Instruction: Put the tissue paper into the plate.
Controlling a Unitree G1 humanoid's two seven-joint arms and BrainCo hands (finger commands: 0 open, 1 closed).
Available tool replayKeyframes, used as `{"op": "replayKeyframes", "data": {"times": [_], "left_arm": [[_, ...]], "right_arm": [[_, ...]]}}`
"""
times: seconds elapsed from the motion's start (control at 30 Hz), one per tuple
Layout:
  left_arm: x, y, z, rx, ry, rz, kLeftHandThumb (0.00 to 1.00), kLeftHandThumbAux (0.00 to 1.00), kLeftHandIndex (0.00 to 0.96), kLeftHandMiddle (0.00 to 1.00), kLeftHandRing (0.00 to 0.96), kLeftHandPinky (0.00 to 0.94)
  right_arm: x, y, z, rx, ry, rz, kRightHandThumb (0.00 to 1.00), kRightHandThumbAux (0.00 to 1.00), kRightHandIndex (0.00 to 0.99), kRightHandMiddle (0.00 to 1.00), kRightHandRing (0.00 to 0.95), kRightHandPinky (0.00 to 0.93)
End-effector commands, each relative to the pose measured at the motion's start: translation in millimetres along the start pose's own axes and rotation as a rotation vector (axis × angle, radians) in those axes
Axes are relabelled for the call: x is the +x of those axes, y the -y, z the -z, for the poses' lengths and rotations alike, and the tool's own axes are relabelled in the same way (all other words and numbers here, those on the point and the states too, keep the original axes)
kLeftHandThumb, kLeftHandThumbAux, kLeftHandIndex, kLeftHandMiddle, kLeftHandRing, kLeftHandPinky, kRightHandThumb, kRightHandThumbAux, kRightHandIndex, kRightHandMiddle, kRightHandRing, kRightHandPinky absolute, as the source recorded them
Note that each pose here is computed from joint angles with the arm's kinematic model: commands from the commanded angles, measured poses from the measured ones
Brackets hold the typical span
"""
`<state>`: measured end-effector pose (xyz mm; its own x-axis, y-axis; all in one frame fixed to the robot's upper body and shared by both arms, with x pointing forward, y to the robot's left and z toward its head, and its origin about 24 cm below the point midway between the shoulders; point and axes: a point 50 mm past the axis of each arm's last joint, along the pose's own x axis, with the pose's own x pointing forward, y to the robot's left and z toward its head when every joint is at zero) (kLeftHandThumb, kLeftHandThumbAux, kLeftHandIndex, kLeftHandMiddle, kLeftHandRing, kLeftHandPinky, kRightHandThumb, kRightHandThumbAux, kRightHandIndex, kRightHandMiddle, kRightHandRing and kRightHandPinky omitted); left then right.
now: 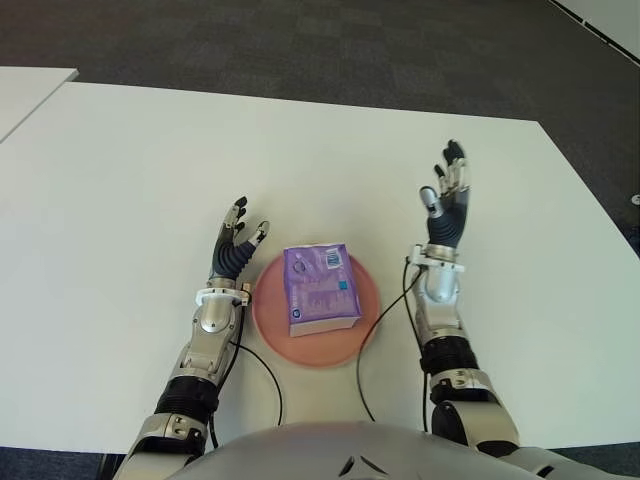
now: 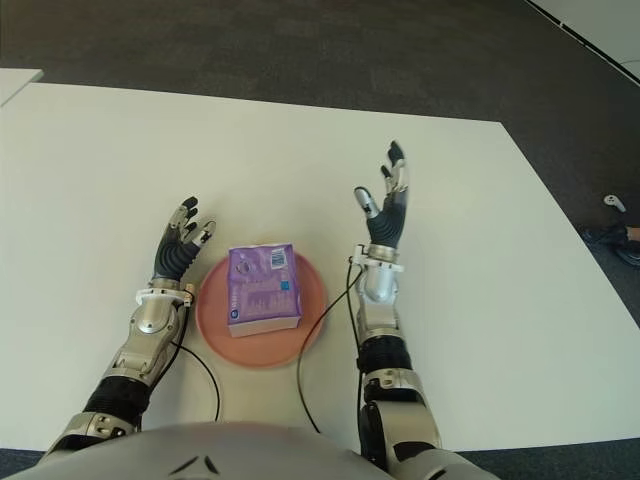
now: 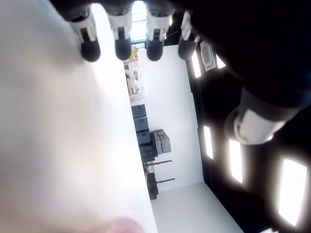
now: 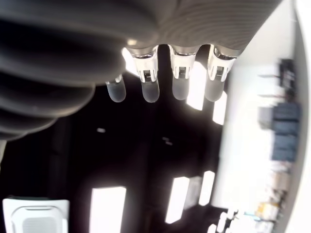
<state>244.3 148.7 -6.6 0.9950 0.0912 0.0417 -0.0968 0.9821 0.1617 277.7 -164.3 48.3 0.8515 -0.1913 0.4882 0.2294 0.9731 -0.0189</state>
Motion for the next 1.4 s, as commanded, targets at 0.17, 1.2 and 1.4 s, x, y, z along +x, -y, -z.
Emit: {"op": "replayKeyframes", "data": {"times": [0.17,1.2,1.4], "left_arm": [[-9.7,-5.6,12.4,0.014,-0.083,0.018,0.034,0.558,0.0,0.0,0.0,0.028],[-13.5,-13.7,9.9,0.045,-0.048,0.002,0.037,0.563,0.0,0.0,0.001,0.038],[-15.3,-15.5,9.5,0.047,-0.043,0.005,0.032,0.572,0.0,0.0,0.0,0.044]], "right_arm": [[-5.2,-1.0,3.4,-0.002,0.026,0.005,0.031,0.393,0.0,0.0,0.0,0.0],[-7.1,-7.5,1.3,-0.001,0.042,0.006,0.031,0.393,0.0,0.0,0.0,0.0],[-7.7,-8.6,0.6,0.0,0.044,0.005,0.031,0.393,0.0,0.0,0.0,0.0]]}}
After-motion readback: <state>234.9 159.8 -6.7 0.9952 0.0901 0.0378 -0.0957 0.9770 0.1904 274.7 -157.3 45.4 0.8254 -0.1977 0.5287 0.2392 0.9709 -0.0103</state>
